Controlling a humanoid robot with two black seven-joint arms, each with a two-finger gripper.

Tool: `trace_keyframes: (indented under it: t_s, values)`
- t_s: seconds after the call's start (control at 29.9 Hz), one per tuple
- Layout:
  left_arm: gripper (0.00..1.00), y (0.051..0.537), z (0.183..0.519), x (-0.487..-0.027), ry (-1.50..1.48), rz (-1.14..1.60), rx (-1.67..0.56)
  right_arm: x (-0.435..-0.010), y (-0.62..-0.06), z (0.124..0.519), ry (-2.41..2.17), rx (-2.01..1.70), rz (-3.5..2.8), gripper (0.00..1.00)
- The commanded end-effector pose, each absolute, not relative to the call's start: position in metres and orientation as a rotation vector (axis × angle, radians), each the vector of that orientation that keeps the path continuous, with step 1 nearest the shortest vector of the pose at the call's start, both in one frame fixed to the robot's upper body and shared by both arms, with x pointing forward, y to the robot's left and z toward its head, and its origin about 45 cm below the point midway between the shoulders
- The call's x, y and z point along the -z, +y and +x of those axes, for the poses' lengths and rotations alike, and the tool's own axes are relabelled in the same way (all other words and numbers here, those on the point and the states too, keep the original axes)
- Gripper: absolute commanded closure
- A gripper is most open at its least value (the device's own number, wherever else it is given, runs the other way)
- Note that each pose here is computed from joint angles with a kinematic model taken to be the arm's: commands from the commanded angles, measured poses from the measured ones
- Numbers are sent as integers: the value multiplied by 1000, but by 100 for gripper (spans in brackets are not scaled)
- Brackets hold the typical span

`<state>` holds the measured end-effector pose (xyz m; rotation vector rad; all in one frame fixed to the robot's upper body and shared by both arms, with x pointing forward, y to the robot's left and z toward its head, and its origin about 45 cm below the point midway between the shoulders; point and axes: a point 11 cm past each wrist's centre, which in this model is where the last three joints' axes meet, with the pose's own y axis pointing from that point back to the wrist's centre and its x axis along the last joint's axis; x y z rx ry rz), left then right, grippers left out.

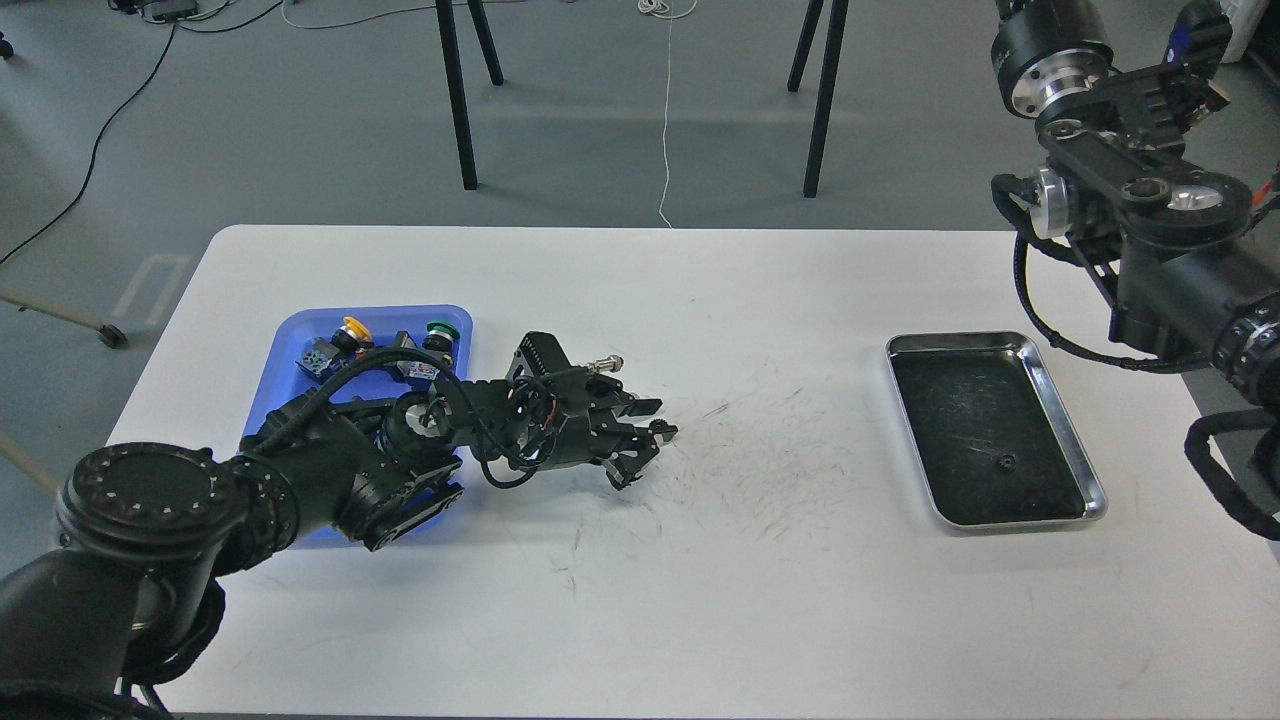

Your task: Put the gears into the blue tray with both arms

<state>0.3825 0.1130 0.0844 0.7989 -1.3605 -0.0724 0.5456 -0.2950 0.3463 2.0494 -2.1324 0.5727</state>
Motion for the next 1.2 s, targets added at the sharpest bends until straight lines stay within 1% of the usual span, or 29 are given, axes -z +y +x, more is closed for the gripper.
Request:
trace_keyframes:
  t_s: [0.0, 0.4, 0.6, 0.7, 0.9, 1.04, 1.17]
  values:
    - [74, 113, 383, -85, -1364, 799, 74, -345, -297, 545, -2133, -571, 2046, 3]
    - [79, 112, 382, -85, -1365, 791, 68, -342, -301, 544, -2134, -564, 2037, 3]
    - [79, 106, 389, -96, -1380, 776, 49, -334, -303, 542, -2126, -553, 2028, 3]
    - [79, 103, 400, -110, -1399, 773, 26, -331, -303, 541, -2119, -553, 2025, 3]
    - [78, 99, 410, -125, -1419, 776, 21, -323, -303, 540, -2069, -577, 2012, 3]
    - [78, 89, 408, -133, -1419, 751, 47, -310, -304, 536, -2056, -554, 2011, 3]
    - [78, 106, 412, -139, -1404, 773, 55, -308, -302, 535, -2045, -549, 2026, 3]
